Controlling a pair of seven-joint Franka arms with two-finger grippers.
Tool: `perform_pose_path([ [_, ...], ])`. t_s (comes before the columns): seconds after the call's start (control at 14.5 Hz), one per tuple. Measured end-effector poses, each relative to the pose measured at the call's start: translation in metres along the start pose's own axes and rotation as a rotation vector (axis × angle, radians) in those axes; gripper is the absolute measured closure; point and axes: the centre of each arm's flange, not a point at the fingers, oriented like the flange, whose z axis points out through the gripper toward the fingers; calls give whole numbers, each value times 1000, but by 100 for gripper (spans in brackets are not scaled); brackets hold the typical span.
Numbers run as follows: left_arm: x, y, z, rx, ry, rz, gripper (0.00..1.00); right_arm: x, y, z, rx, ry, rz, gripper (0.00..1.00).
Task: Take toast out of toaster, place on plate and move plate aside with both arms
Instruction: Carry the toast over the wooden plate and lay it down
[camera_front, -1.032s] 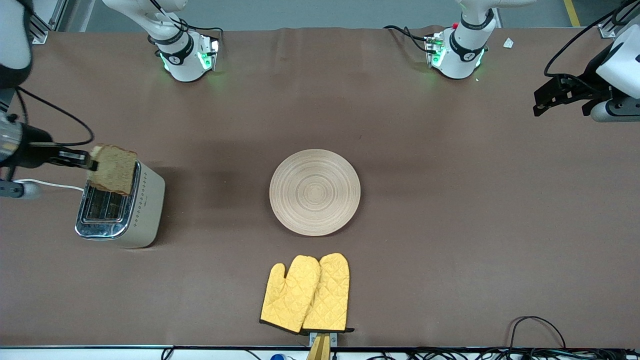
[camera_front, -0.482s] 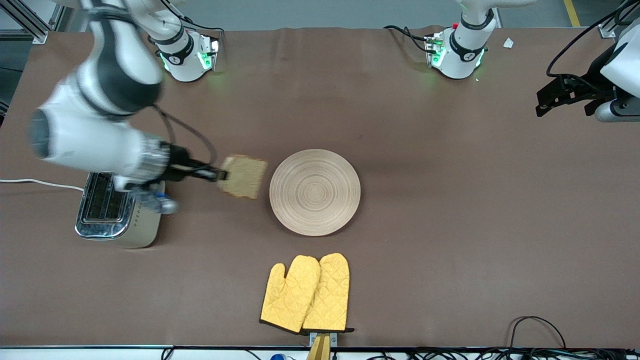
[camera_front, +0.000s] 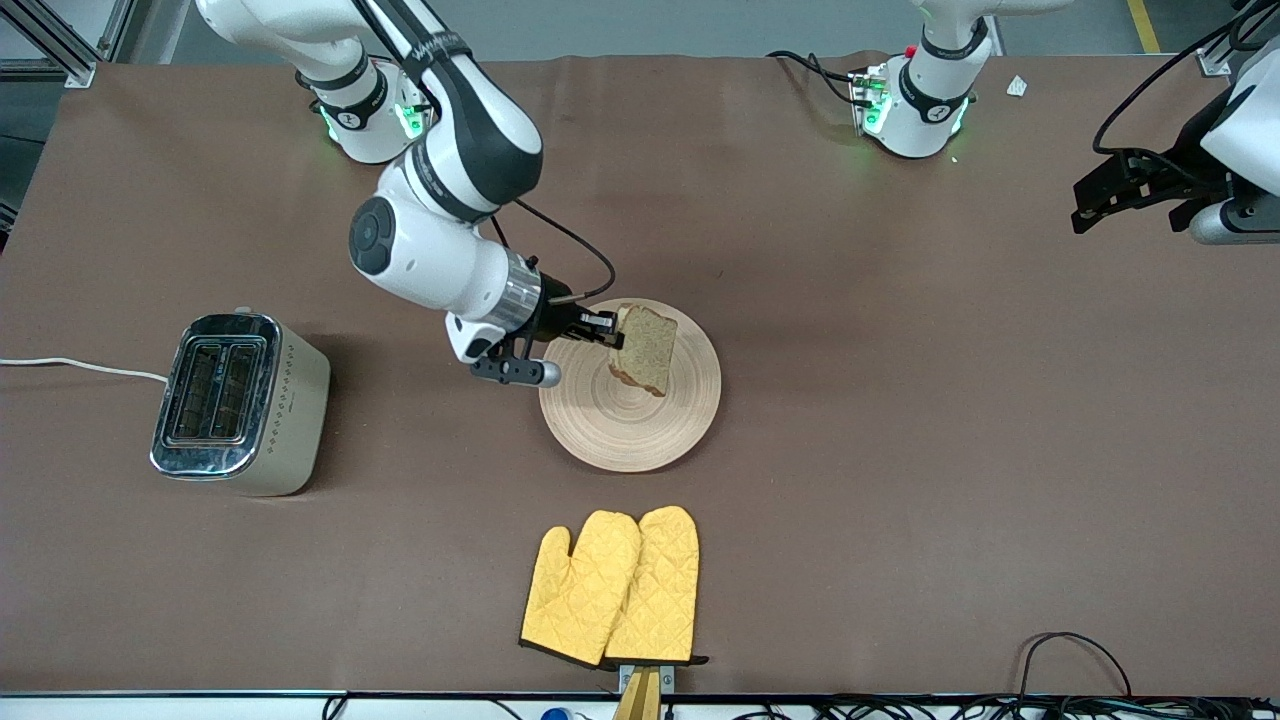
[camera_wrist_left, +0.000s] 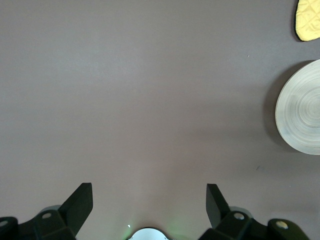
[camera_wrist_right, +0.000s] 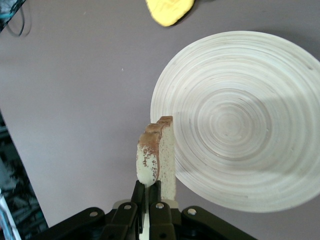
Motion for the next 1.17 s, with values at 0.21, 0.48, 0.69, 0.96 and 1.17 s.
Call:
perform_pose_path([
  [0.21,0,0,0,0,0,0,0,9,28,11,-8,-6,-117,93],
  [0.48,0,-1,0,0,-1,-2,0,26,66,37,-44,-7,-160,93],
  [0.69,2,-12,1,-55,-9,-23,0,34,88,58,-65,-21,-170,93],
  [0.96,26,-64,34,-198,-69,-66,0,48,118,63,-78,-32,-170,93],
  [1.17,58,-63,78,-319,-115,-72,0,55,152,68,-99,-51,-195,94],
])
